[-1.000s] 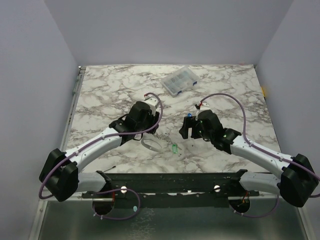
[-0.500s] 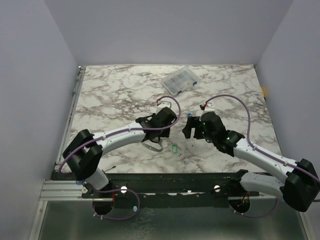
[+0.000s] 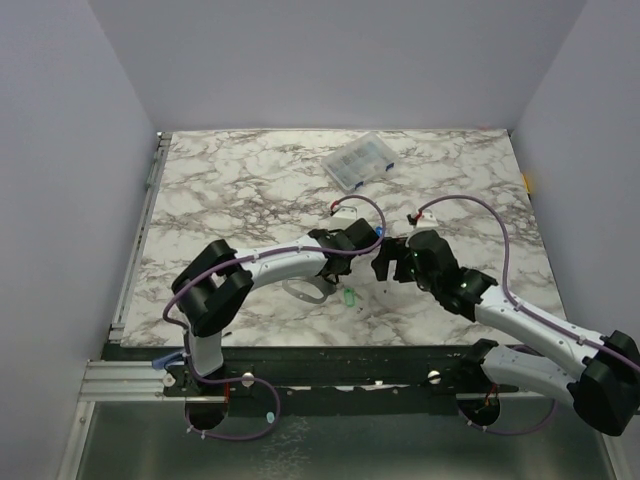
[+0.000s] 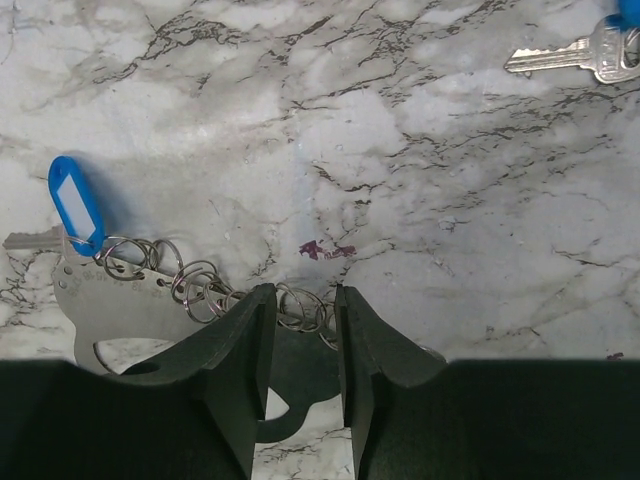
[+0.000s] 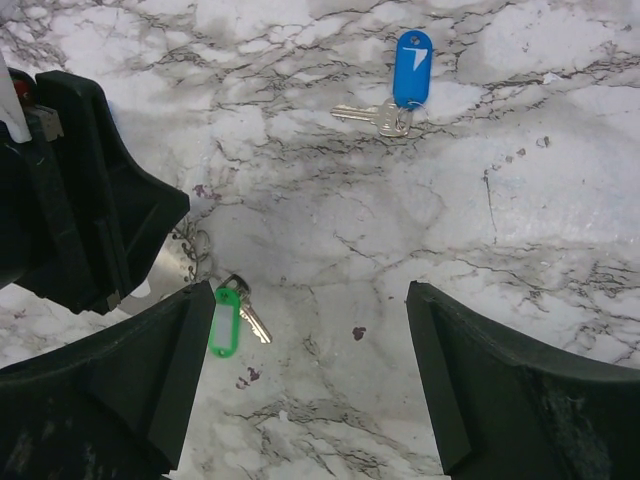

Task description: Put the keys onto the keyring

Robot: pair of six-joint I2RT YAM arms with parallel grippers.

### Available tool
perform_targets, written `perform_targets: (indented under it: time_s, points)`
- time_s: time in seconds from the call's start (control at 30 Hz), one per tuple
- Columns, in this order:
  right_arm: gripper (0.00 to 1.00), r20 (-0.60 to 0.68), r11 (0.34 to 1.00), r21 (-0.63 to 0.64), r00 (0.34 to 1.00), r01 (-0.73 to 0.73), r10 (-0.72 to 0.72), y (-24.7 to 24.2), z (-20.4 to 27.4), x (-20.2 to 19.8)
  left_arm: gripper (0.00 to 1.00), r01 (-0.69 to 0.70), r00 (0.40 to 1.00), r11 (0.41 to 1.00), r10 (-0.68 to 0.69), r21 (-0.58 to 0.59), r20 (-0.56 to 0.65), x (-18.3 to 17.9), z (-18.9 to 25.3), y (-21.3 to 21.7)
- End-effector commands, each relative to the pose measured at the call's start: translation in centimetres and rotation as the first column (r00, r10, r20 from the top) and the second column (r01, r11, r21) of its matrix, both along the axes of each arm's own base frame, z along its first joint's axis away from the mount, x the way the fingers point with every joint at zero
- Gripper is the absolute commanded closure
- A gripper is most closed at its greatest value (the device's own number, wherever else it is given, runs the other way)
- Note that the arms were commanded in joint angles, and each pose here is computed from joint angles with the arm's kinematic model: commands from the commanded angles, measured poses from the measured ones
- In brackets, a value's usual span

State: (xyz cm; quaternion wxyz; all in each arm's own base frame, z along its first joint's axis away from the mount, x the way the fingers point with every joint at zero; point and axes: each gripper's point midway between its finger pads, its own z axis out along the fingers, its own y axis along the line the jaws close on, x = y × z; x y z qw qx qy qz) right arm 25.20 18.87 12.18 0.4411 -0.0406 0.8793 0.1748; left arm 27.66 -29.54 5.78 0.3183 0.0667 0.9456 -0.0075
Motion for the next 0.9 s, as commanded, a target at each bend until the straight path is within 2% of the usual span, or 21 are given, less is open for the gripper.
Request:
perform_targets:
  time_s: [0.0,0.87]
  points:
    - [0.12,0.001,0.999,-0.05,1.0,0.017,-0.017,-1.3,-0.8,-0.4,0.66,-0.031,0.999,0.998,0.031,0.053,0.008,0.0,-0.7,0.1]
    - [0.12,-0.007,0.999,-0.041,1.0,-0.004,0.004,-1.3,-1.1,-1.1,0.77,-0.051,0.999,0.978,0.05,0.203,0.013,0.0,-2.4,2.0]
